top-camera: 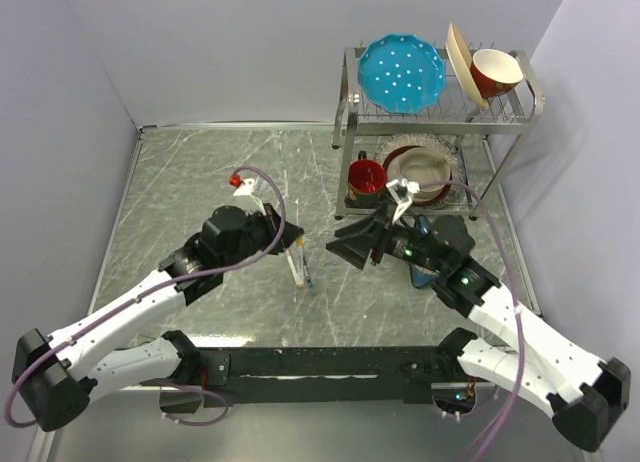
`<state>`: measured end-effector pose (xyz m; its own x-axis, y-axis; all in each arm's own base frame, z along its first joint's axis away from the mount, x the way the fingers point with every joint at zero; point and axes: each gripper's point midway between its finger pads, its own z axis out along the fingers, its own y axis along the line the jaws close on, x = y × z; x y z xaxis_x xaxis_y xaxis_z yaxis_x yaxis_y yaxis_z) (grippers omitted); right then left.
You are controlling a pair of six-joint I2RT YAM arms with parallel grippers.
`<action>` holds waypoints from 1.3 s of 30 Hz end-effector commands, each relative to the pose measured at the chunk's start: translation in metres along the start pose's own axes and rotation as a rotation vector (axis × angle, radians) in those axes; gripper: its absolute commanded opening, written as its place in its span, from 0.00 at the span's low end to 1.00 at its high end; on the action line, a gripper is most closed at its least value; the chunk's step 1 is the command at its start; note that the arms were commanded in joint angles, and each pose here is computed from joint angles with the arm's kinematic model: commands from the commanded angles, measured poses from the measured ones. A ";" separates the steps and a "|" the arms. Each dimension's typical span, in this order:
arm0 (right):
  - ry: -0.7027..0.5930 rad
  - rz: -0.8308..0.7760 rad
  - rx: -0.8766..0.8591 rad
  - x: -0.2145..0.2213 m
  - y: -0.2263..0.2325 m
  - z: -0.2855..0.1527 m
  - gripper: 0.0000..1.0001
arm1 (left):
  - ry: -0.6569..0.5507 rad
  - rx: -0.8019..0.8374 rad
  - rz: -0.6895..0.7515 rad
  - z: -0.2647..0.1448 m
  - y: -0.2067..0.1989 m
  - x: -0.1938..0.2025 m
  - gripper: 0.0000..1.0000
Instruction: Insert the pens into the pen caps
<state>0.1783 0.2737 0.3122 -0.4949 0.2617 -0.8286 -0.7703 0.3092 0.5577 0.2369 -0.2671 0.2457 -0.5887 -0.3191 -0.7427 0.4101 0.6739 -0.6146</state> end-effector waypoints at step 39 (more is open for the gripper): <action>-0.199 0.056 0.701 -0.027 -0.072 -0.105 1.00 | 0.126 -0.509 -0.179 0.012 0.182 -0.010 0.66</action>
<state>0.2002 0.1650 0.2664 -0.4527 0.3778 -0.8077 -0.3313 0.7697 0.5457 0.3077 -0.1377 0.0567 -0.7944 -0.4058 -0.4520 -0.2212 0.8863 -0.4069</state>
